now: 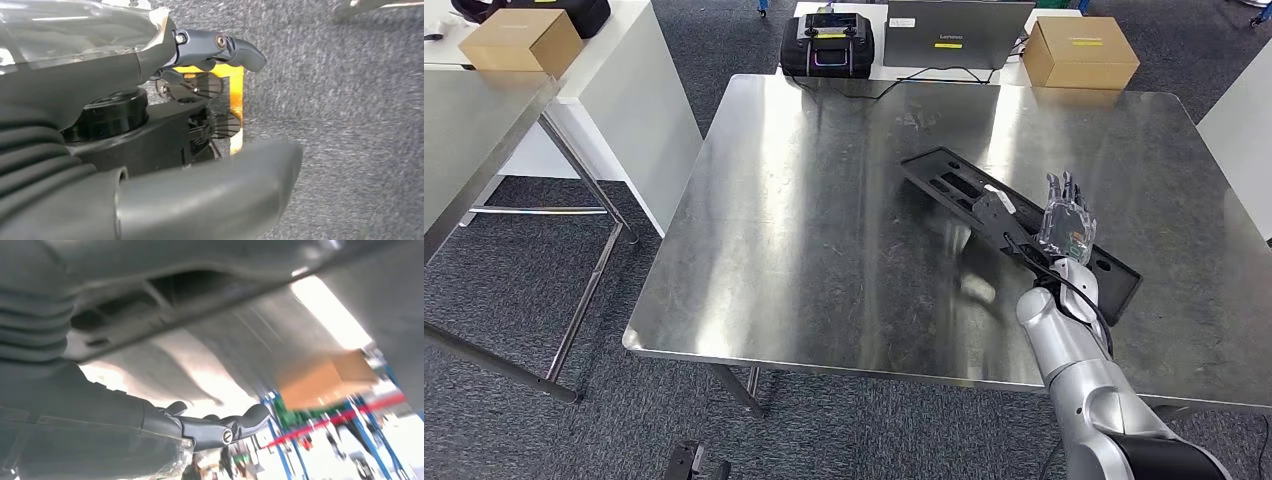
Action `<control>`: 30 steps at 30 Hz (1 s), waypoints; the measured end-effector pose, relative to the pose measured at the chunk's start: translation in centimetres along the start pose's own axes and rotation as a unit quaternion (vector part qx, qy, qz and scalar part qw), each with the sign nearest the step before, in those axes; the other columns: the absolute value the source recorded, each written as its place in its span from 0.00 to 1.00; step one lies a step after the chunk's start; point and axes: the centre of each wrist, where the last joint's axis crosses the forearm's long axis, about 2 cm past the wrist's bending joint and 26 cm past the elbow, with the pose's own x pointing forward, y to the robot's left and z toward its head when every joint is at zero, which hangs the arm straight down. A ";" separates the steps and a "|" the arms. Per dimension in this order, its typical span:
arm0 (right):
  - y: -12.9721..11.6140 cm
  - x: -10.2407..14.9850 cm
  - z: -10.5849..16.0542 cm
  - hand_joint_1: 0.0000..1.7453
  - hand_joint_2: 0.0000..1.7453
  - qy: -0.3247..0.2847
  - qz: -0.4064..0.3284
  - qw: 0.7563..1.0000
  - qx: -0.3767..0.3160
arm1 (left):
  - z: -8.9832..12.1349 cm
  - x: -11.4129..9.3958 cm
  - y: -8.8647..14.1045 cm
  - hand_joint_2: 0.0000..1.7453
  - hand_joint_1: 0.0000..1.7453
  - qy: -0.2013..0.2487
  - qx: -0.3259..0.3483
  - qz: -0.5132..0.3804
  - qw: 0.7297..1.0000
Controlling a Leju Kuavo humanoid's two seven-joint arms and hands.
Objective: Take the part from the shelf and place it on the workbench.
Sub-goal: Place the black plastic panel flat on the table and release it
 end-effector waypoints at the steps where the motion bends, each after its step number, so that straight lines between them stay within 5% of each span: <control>1: -0.2 0.3 0.0 0.00 0.00 -0.009 -0.003 1.000 -0.010 | -0.1 -0.1 0.0 0.00 0.00 0.002 -0.001 0.001 1.000; 8: -1.8 2.8 0.8 0.00 0.00 -0.071 -0.045 0.995 -0.051 | -0.8 0.3 -0.1 0.00 0.00 -0.005 -0.008 0.006 1.000; 13: -3.2 5.3 1.0 0.00 0.00 -0.109 -0.059 0.990 -0.070 | -4.7 9.4 -0.4 0.00 0.00 -0.053 -0.031 0.005 0.998; 16: -4.0 6.4 1.7 0.00 0.00 -0.129 -0.058 0.985 -0.099 | -5.5 12.1 0.2 0.00 0.00 -0.083 -0.019 0.006 0.996; 22: -5.7 7.6 3.6 0.00 0.00 -0.167 -0.067 0.968 -0.174 | -5.6 12.1 1.1 0.00 0.00 -0.091 0.004 0.015 0.996; 30: -9.1 8.6 9.3 0.00 0.00 -0.220 -0.087 0.928 -0.287 | -5.4 12.0 1.8 0.00 0.00 -0.091 0.011 0.023 0.996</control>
